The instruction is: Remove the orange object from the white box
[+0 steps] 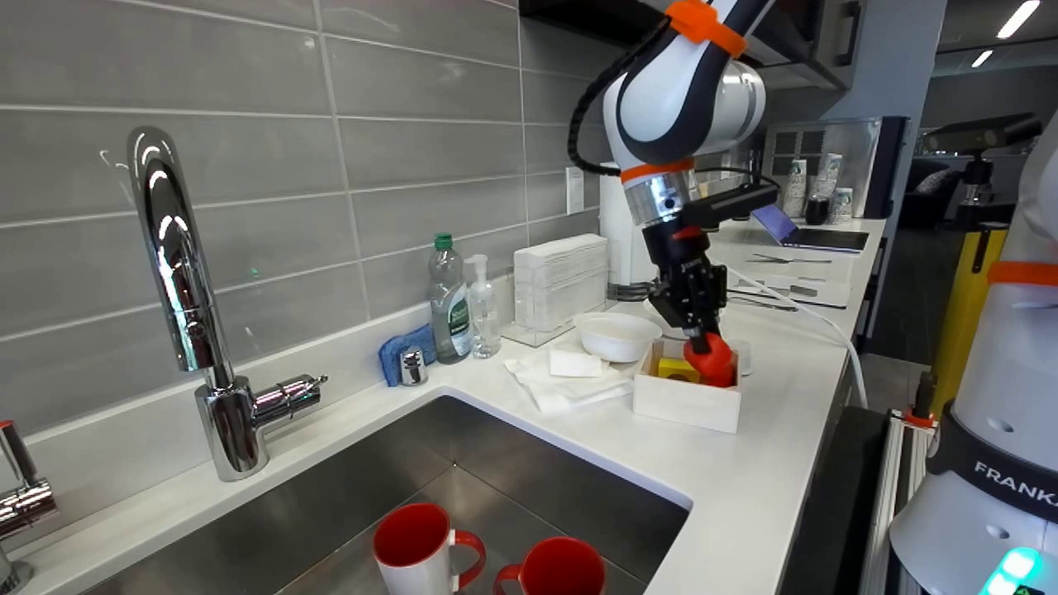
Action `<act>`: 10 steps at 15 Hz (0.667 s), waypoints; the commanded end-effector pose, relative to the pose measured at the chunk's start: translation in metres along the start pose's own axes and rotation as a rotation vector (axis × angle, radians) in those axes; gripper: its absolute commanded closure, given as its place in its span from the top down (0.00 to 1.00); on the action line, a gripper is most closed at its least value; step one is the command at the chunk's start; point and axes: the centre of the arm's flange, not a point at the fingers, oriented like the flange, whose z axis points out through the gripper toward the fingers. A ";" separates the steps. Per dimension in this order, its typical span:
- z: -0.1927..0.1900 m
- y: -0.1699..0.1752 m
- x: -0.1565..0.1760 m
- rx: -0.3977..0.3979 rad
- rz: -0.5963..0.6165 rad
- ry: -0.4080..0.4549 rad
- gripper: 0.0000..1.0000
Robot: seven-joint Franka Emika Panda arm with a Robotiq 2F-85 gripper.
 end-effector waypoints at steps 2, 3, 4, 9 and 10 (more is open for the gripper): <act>-0.058 0.023 -0.008 0.020 0.071 0.152 0.04; -0.064 0.030 -0.006 0.016 0.092 0.193 0.04; -0.067 0.039 -0.004 0.009 0.114 0.230 0.04; -0.047 0.085 0.014 -0.029 0.227 0.336 0.04; -0.041 0.091 0.014 -0.033 0.244 0.341 0.04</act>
